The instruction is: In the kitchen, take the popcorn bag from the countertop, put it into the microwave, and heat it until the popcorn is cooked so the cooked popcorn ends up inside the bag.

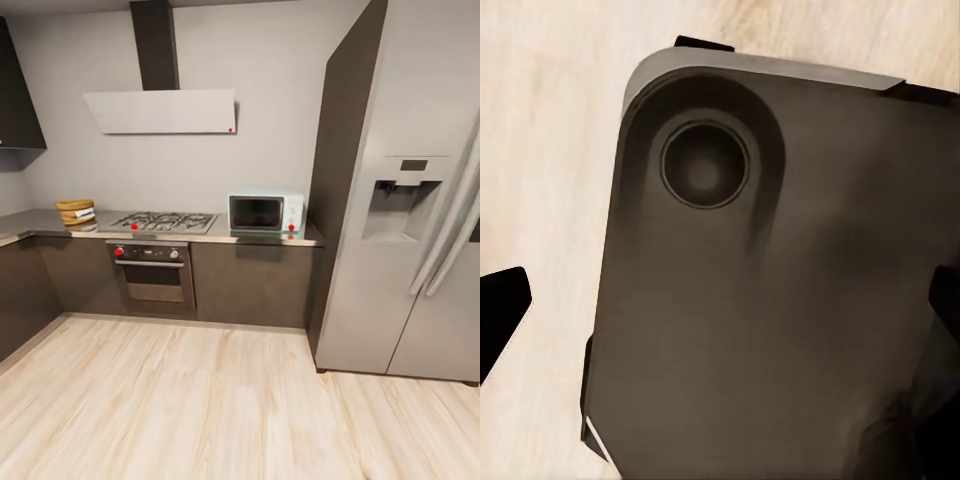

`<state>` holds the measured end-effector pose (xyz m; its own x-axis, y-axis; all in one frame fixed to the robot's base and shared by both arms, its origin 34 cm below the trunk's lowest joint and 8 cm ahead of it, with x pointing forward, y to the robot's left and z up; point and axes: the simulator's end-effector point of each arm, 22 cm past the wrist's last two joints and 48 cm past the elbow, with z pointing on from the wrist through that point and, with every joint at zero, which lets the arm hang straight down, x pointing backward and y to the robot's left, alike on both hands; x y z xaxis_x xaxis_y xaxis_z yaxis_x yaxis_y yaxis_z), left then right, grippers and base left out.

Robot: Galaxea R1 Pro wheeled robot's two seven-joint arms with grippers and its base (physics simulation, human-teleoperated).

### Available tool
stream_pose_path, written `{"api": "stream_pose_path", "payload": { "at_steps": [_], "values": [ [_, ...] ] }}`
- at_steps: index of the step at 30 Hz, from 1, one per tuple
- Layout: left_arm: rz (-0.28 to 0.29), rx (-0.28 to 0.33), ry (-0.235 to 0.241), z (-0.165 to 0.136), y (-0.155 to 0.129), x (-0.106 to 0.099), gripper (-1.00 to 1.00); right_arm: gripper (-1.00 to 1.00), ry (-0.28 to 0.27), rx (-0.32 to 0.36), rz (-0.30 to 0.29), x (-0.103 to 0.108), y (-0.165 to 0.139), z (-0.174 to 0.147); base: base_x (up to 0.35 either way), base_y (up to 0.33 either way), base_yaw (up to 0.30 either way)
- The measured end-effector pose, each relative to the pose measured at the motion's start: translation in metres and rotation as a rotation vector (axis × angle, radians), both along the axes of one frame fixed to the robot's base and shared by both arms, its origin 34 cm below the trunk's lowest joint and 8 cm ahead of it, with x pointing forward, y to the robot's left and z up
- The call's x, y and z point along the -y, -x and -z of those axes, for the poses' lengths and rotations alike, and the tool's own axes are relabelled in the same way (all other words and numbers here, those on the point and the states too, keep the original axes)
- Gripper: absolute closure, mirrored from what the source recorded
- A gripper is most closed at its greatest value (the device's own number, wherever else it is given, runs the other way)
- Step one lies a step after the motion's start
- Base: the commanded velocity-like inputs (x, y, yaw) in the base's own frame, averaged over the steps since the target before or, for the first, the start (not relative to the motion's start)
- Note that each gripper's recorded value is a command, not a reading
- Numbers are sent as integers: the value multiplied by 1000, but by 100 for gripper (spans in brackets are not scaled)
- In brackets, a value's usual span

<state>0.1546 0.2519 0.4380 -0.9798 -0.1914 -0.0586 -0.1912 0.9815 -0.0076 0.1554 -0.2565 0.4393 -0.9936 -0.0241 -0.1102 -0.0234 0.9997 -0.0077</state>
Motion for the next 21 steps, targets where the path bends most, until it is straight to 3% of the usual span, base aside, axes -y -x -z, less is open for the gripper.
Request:
{"api": "stream_pose_path", "payload": {
  "at_steps": [12,21],
  "values": [
    [4,1,2,0,0,1,-100,-100,0,0,1,0,0,0,325,103,-4],
    [9,5,1,0,-1,1,-100,-100,0,0,8,0,0,0,325,103,-220]
  ]
}}
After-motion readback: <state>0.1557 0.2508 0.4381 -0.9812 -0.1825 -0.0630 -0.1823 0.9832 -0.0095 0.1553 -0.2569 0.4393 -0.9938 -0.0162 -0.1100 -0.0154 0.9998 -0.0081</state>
